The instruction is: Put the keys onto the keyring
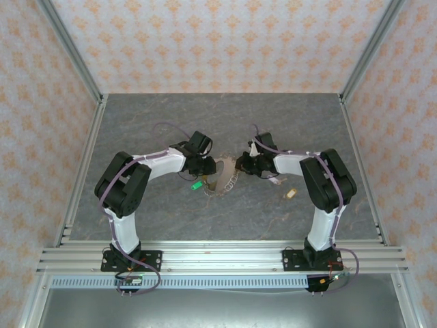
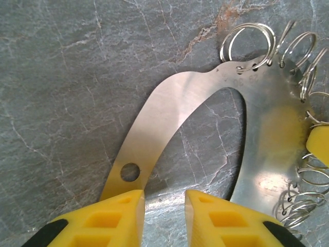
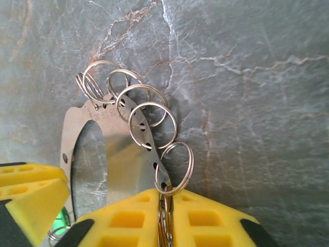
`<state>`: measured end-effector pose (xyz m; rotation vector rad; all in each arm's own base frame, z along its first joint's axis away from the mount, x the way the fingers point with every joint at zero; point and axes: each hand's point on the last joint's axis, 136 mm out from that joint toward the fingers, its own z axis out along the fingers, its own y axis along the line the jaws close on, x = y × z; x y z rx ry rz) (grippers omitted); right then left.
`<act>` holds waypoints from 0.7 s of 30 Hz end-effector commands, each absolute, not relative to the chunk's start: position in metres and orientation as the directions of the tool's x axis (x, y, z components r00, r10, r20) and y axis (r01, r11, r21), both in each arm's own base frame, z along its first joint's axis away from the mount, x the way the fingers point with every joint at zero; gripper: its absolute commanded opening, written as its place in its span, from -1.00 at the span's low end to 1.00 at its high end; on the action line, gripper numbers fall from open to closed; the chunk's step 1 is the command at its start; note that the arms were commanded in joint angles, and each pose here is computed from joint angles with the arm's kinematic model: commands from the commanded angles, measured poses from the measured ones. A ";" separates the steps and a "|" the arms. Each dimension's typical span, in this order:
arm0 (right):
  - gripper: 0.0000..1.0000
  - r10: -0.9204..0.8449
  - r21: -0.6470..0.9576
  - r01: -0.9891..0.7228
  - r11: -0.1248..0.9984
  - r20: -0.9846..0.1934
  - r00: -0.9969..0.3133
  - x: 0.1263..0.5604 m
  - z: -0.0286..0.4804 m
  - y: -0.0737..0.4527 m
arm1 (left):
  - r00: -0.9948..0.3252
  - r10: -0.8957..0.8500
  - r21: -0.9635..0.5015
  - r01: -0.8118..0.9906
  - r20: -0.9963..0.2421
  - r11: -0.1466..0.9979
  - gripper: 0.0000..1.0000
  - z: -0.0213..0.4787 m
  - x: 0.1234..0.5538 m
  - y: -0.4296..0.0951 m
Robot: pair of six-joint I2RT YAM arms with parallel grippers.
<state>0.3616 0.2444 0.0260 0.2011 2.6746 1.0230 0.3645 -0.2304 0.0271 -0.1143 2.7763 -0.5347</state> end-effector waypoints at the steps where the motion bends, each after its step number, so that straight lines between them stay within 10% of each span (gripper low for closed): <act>1: -0.70 0.264 0.729 0.039 0.683 -0.196 -0.944 0.368 0.031 0.250 | -0.942 -0.141 -0.379 -0.017 -0.303 0.925 -0.46 0.031 0.367 -0.229; 10: -0.90 0.279 0.703 0.064 0.708 -0.194 -0.941 0.366 0.023 0.241 | -0.932 -0.150 -0.393 -0.009 -0.331 0.920 -0.44 0.043 0.368 -0.229; 21: -0.98 0.334 0.845 0.013 0.535 -0.198 -0.922 0.370 0.058 0.241 | -0.882 -0.245 -0.349 -0.100 -0.402 0.932 0.43 0.075 0.374 -0.185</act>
